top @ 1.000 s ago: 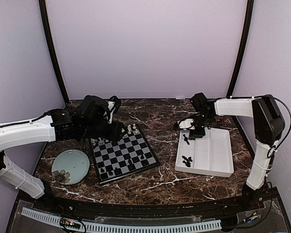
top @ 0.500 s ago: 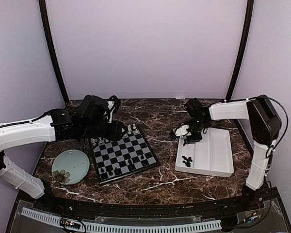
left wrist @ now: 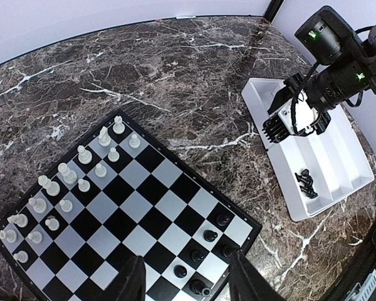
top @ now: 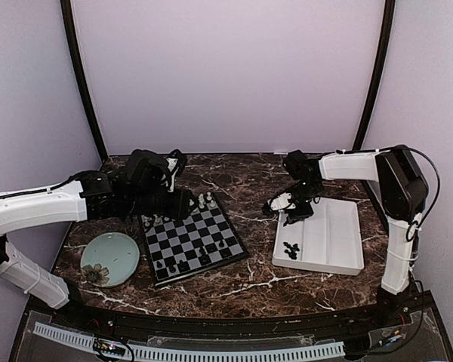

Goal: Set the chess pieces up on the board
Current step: Pick up the chess pile from the storage box.

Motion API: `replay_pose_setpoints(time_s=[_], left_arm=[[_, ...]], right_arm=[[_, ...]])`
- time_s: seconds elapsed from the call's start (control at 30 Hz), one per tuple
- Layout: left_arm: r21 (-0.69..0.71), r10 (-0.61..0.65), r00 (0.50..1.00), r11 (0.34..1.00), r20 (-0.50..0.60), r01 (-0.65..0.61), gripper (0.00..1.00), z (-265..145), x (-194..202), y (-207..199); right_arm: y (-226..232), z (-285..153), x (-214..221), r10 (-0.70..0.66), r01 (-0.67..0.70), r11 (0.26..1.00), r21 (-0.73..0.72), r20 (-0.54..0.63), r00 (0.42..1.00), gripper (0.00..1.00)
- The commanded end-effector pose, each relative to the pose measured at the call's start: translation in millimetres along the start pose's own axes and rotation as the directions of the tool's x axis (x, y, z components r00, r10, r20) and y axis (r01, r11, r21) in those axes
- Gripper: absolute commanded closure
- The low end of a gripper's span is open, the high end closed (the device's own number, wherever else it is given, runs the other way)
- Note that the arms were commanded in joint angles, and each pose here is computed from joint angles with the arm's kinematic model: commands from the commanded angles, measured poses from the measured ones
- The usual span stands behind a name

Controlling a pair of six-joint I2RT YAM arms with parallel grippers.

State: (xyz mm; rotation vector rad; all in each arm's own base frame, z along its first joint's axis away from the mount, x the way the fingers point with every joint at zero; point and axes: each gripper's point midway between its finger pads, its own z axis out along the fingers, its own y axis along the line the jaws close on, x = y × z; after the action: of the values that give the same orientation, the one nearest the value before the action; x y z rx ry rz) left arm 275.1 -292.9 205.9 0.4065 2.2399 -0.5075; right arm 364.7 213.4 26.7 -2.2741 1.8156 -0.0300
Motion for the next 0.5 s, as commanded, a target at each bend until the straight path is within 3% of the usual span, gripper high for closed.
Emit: replay_pose_setpoints(time_s=[0.0,0.47], left_arm=[[0.017,-0.017,0.999,1.000,0.027,0.017,0.53,-5.2,-5.2,-0.4],[0.093,0.003,0.999,0.996,0.052,-0.008,0.53,13.2,-20.0,-23.4]], right_arm=[[53.7,20.7,14.8,0.023,-0.034,0.976,-0.216,-0.052,0.998,0.59],[63.9,12.1,17.8,0.169,-0.168,0.954,-0.247,-0.017,0.985,0.76]])
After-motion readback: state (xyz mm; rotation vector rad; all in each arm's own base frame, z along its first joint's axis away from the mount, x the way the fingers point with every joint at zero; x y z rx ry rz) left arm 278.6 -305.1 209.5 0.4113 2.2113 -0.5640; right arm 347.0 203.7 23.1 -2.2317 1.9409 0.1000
